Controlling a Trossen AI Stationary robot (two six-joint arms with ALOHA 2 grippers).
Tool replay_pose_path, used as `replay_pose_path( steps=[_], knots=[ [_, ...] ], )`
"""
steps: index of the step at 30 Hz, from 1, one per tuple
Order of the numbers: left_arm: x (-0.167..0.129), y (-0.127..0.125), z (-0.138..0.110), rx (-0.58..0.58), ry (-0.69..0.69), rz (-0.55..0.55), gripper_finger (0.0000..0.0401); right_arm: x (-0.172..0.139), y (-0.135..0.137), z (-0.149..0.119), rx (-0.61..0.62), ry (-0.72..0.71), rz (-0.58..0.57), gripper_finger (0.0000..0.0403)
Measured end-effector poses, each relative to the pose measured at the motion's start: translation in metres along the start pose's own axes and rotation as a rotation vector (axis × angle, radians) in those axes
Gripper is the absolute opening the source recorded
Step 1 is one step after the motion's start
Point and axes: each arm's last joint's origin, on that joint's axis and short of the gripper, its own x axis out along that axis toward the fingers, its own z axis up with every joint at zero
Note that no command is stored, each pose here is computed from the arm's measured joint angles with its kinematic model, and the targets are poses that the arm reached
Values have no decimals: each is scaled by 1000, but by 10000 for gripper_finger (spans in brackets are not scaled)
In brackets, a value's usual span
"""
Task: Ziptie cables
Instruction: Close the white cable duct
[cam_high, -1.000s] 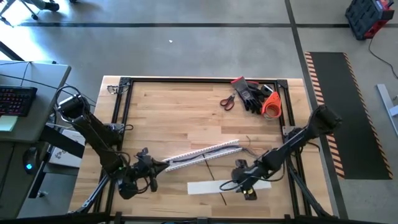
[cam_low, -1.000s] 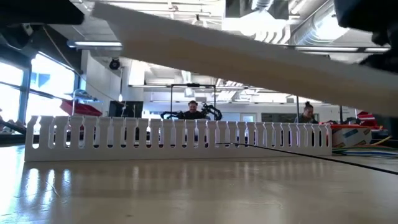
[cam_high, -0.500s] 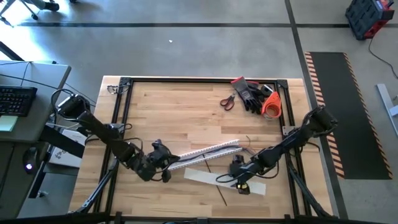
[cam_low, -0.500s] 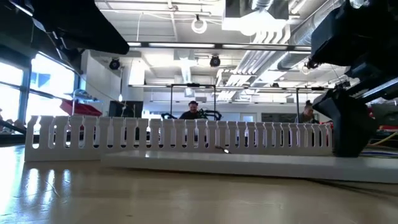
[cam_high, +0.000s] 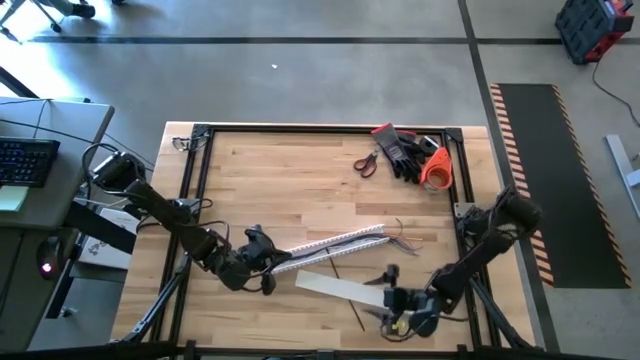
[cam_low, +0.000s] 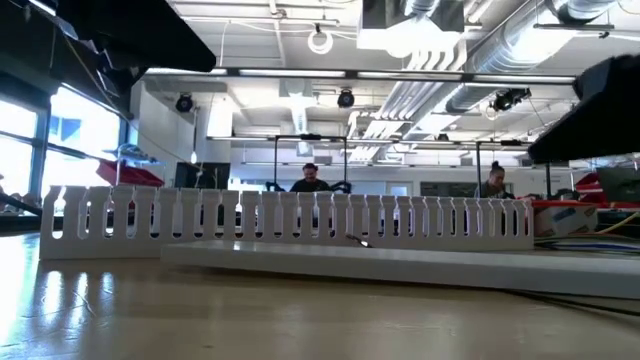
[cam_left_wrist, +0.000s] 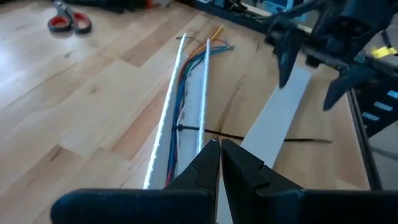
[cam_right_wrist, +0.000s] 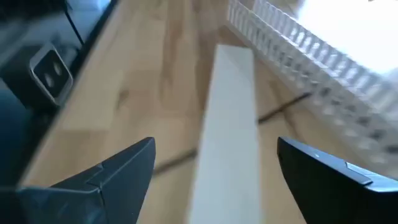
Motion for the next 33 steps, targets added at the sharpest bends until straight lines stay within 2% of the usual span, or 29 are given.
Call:
replay_pose_path(
  steps=[3,7,12,16,18,21,23,26,30,33],
  knots=[
    [-1,-1,-1,31,1,-4,0,19,5,-12,59,-26,29,323],
    [-2,-2,-1,51,-15,8,0,43,2,-19,72,-3,6,323],
    [-3,-1,-1,59,-28,25,0,58,3,-12,-61,44,-43,323],
    [-3,-1,-1,57,-31,27,0,61,5,-6,-116,85,-70,323],
    [-2,-1,-1,55,-35,31,0,62,1,-9,-82,124,-76,323],
    [-2,-1,-1,44,-35,35,0,65,-9,-15,52,181,-67,322],
    [-2,0,-1,43,-38,40,0,65,-14,-19,90,204,-62,317],
    [-2,0,-1,39,-41,41,0,64,-18,-25,87,220,-60,291],
    [-2,-1,0,36,-47,42,0,60,-24,-34,109,236,-80,221],
    [-3,-1,1,26,-72,55,0,58,-27,-38,112,233,-82,211]
  ],
)
